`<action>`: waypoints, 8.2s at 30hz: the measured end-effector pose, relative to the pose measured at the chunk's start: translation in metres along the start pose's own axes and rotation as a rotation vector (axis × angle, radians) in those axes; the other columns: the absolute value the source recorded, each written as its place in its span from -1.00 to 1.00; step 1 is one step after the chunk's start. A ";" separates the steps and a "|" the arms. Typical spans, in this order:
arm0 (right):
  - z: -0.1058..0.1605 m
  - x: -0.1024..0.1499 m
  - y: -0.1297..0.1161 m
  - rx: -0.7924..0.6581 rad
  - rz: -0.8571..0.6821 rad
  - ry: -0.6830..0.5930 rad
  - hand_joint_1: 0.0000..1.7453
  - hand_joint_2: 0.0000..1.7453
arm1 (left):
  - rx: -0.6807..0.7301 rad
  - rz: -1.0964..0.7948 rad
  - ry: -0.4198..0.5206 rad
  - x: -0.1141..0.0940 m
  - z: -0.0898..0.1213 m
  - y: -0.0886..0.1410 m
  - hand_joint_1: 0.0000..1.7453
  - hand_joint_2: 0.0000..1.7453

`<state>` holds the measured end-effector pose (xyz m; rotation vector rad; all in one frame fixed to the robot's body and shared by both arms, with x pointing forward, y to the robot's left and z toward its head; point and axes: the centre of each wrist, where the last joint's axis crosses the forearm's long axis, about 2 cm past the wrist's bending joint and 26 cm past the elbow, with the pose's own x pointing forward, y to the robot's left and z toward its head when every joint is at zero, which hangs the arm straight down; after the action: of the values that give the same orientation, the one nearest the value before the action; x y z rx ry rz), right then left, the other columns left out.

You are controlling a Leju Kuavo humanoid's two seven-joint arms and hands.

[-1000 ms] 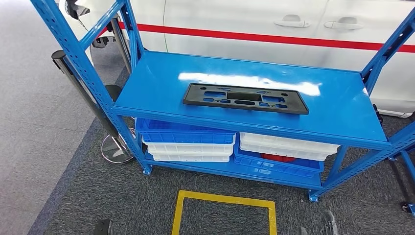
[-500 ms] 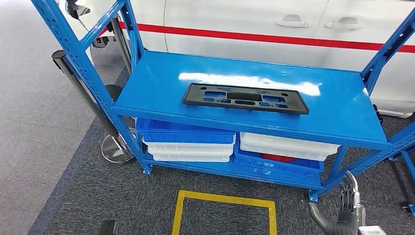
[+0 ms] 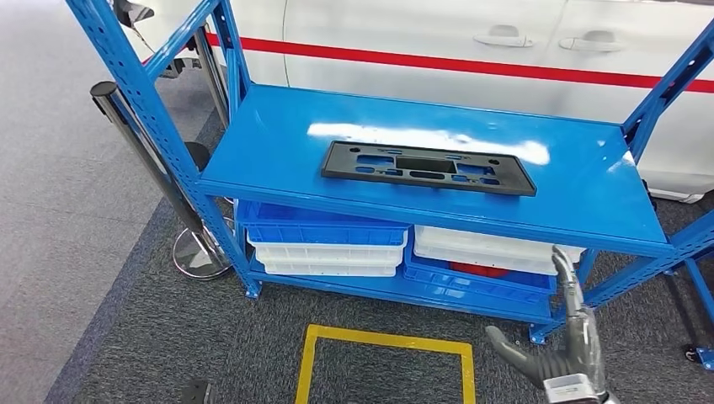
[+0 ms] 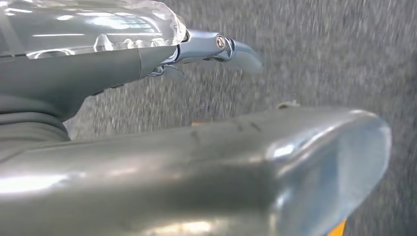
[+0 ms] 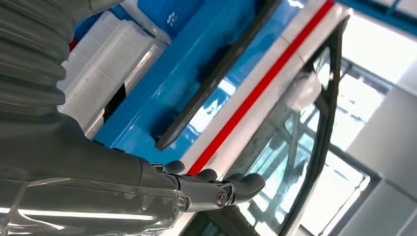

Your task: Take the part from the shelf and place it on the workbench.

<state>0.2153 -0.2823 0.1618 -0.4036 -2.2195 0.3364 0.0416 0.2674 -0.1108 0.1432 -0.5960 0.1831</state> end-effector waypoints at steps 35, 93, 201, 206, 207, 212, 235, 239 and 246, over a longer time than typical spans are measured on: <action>-0.023 0.024 0.042 0.009 0.711 -0.240 -1.00 1.00 | -0.083 -0.054 0.018 0.003 0.000 -0.013 -1.00 -1.00; -0.068 -0.037 0.123 0.298 0.797 -0.047 0.54 1.00 | -0.020 -0.030 0.024 0.006 -0.003 -0.004 -1.00 -1.00; 0.078 0.026 -0.049 -0.457 -0.834 -0.123 1.00 1.00 | 0.313 0.196 0.261 -0.004 0.004 -0.001 -1.00 1.00; 0.075 0.030 -0.042 -0.462 -0.830 -0.117 1.00 1.00 | 0.324 0.209 0.255 -0.001 0.002 0.002 -1.00 1.00; 0.075 0.030 -0.041 -0.462 -0.828 -0.116 1.00 1.00 | 0.323 0.210 0.256 -0.001 0.002 0.002 -1.00 1.00; 0.074 0.032 -0.040 -0.472 -0.814 -0.118 1.00 1.00 | 0.320 0.213 0.271 -0.002 0.002 0.001 -1.00 1.00; 0.066 0.039 -0.037 -0.471 -0.817 -0.110 1.00 1.00 | 0.303 0.236 0.235 -0.001 0.003 -0.005 -1.00 1.00; 0.065 0.039 -0.034 -0.469 -0.822 -0.096 1.00 1.00 | 0.313 0.238 0.268 0.000 0.003 -0.012 -1.00 1.00; 0.061 0.037 -0.026 -0.460 -0.837 -0.064 1.00 1.00 | 0.320 0.227 0.310 -0.004 0.009 -0.026 -1.00 1.00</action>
<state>0.1412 -0.2981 0.1593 0.3225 -2.2982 -0.6172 0.0394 0.2397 -0.1076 0.3505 -0.2689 0.5118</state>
